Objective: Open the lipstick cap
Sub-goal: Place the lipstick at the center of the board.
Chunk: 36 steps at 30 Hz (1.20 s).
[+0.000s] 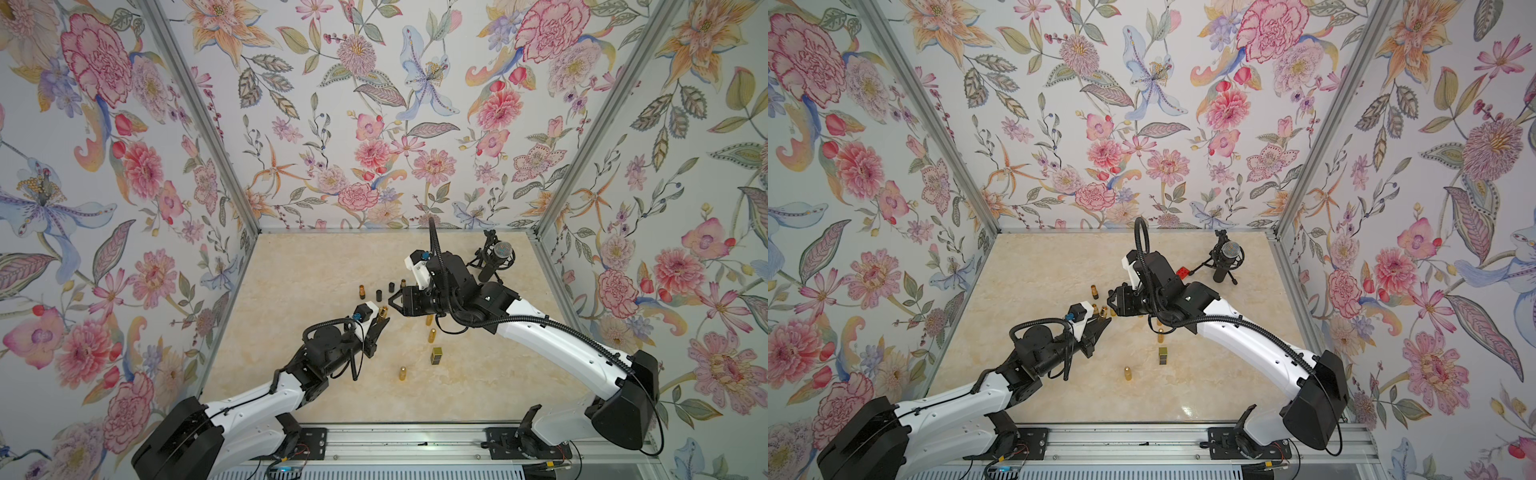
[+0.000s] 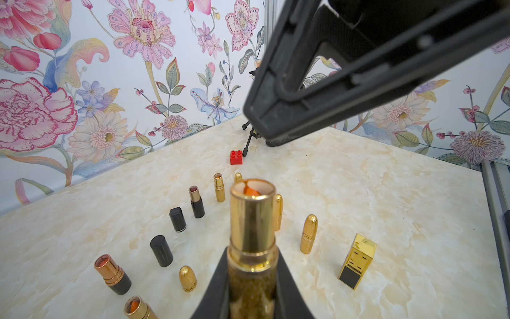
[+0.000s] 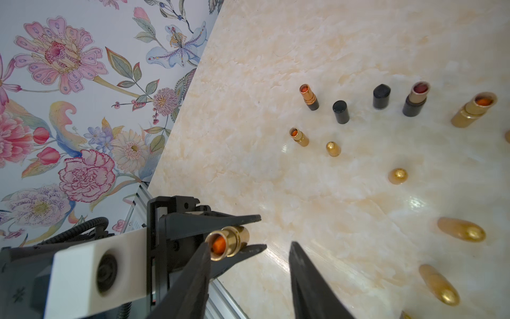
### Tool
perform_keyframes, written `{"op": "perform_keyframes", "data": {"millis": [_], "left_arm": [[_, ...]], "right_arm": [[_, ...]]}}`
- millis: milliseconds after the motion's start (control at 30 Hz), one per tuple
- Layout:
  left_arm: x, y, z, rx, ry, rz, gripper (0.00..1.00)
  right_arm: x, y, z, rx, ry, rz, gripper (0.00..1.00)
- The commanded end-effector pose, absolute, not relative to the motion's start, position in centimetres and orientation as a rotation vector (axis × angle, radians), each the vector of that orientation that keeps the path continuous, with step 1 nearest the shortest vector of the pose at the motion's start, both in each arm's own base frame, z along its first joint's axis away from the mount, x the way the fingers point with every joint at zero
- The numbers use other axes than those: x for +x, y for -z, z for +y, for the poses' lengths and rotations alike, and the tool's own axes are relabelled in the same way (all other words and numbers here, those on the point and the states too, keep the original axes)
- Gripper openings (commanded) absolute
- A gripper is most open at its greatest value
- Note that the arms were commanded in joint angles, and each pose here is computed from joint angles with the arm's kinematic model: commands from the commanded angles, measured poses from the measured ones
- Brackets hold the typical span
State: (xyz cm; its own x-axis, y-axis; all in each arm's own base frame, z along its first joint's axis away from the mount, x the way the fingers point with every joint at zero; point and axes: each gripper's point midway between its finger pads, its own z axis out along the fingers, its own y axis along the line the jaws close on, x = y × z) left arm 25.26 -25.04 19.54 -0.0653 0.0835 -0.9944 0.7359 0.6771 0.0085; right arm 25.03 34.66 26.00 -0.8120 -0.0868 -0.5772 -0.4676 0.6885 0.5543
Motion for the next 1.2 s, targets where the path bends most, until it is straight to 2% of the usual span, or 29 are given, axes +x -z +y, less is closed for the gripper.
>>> {"op": "perform_keyframes", "data": {"millis": [0,200,700,1067,1167], "left_arm": [[25.5,-21.5,-25.4,0.697,0.619,1.515,0.04],[25.6,-21.7,-25.5,0.706,0.611,1.516,0.04],[25.5,-21.5,-25.4,0.709,0.611,1.521,0.04],[25.5,-21.8,-25.5,0.712,0.608,1.517,0.04],[25.5,-21.8,-25.4,0.714,0.605,1.515,0.04]], "right_arm": [[23.7,-27.0,36.3,-0.504,-1.037,2.352,0.50],[24.1,-26.0,37.2,-0.517,-1.011,2.372,0.49],[24.2,-26.0,37.8,-0.553,-1.006,2.357,0.33],[24.3,-24.7,38.0,-0.569,-0.986,2.383,0.32],[24.5,-24.6,37.9,-0.560,-0.971,2.385,0.29]]}}
